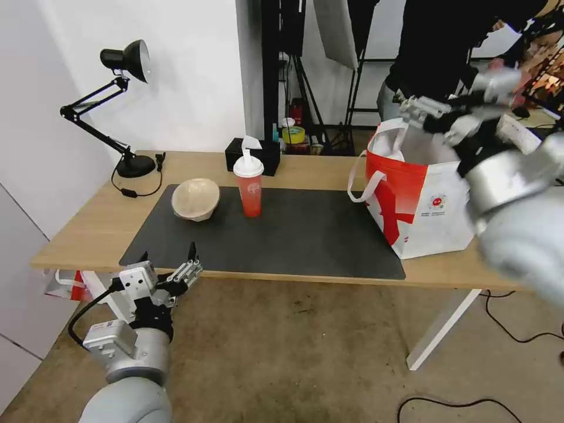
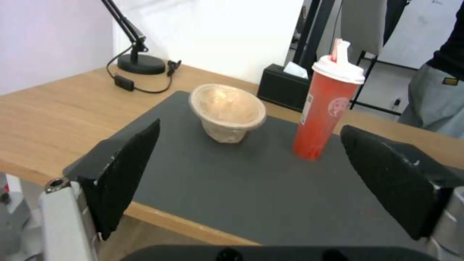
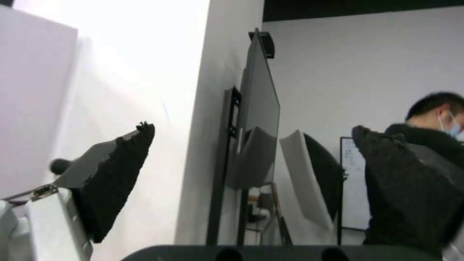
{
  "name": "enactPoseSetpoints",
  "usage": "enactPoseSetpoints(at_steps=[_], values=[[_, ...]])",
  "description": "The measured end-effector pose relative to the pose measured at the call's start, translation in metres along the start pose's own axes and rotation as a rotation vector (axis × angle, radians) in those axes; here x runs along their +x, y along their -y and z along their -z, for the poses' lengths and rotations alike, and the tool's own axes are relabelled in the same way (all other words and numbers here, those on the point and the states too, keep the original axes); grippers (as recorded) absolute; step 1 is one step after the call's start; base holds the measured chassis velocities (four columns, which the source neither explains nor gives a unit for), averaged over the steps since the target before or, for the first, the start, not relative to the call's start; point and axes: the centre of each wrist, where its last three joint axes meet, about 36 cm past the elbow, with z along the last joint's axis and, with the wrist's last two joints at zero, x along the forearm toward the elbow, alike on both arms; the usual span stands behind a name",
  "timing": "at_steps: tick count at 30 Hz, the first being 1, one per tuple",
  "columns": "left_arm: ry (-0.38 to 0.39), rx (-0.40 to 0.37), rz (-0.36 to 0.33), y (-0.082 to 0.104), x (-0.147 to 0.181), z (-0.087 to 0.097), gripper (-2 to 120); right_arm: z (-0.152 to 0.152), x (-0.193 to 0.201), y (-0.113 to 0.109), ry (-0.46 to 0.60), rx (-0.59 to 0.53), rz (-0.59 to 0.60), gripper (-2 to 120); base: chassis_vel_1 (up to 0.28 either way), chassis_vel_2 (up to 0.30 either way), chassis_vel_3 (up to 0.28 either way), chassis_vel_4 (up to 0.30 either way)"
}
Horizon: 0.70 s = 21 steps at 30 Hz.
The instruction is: Pick up the trash from the table and place it into the takeout bag.
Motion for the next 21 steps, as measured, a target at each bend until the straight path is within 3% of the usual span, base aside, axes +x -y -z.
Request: enactPoseSetpoints(at_steps=[2,5,21], values=[[-0.004,-0.002,0.000,0.000,0.000,0.000,100,-0.016,0.034,-0.021,-0.023,-0.037,-0.020,100,0.000,0.000,0.000,0.000],[-0.006,-0.002,0.001,-0.001,0.000,0.001,100,-0.030,0.057,-0.033,-0.035,-0.046,-0.033,100,0.000,0.000,0.000,0.000],[-0.026,0.002,0.017,-0.001,0.004,-0.002,100,-0.064,0.134,-0.073,-0.101,-0.052,-0.084,100,0.000,0.000,0.000,0.000]])
